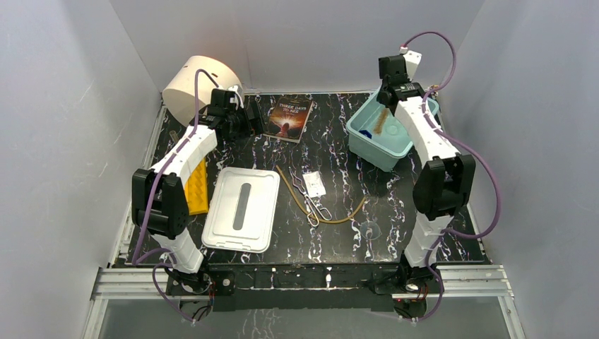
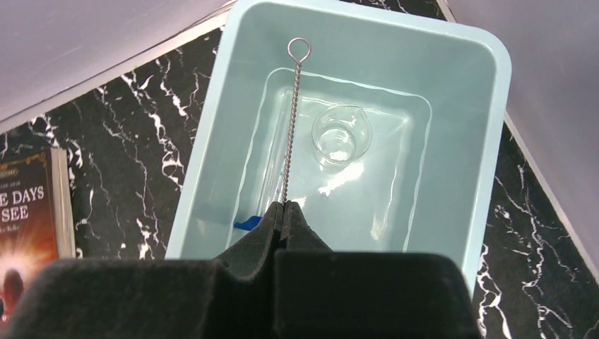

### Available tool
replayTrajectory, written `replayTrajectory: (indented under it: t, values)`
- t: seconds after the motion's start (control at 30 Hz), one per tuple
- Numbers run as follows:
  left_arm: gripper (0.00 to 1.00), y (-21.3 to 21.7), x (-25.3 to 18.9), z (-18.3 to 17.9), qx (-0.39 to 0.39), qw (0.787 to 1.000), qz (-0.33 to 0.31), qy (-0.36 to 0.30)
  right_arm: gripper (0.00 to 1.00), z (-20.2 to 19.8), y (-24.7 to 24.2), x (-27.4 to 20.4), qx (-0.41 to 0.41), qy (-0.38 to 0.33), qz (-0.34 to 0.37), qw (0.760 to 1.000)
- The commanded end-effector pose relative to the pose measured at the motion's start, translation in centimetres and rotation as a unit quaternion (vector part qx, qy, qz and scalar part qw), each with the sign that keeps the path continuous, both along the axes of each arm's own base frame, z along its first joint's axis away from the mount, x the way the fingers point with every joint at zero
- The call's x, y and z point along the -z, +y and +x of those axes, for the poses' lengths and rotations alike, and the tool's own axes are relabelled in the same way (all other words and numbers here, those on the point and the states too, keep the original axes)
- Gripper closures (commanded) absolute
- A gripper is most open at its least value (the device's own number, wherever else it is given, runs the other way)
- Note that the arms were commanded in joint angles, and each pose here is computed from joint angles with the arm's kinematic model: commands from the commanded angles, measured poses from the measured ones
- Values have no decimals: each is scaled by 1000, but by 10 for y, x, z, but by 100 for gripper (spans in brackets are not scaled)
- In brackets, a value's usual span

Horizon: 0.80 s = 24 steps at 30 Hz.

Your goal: Organize the chemistry lab equipment

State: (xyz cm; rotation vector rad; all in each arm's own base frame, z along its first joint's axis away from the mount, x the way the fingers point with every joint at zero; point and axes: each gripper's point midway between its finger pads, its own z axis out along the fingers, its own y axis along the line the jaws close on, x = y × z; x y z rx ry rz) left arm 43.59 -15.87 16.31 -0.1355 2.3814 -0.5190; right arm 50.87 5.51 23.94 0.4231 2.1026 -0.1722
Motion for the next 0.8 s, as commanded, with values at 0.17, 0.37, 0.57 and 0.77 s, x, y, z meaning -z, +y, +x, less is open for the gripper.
replayTrajectory:
  t: [0.17,0.37,0.57,0.77]
  values:
    - [2,-1,-20,-6,6,1000,-12,-19,100,25,-2,51,86,36,111,989]
    - [2,0,-19,-7,3,1000,-10,-19,100,40,4,89,95,78,150,981]
    - [2,3,-17,-7,1,1000,-2,-19,100,48,6,109,91,90,147,981]
    - [2,4,-19,-5,2,1000,-1,-22,95,47,7,122,100,102,151,978]
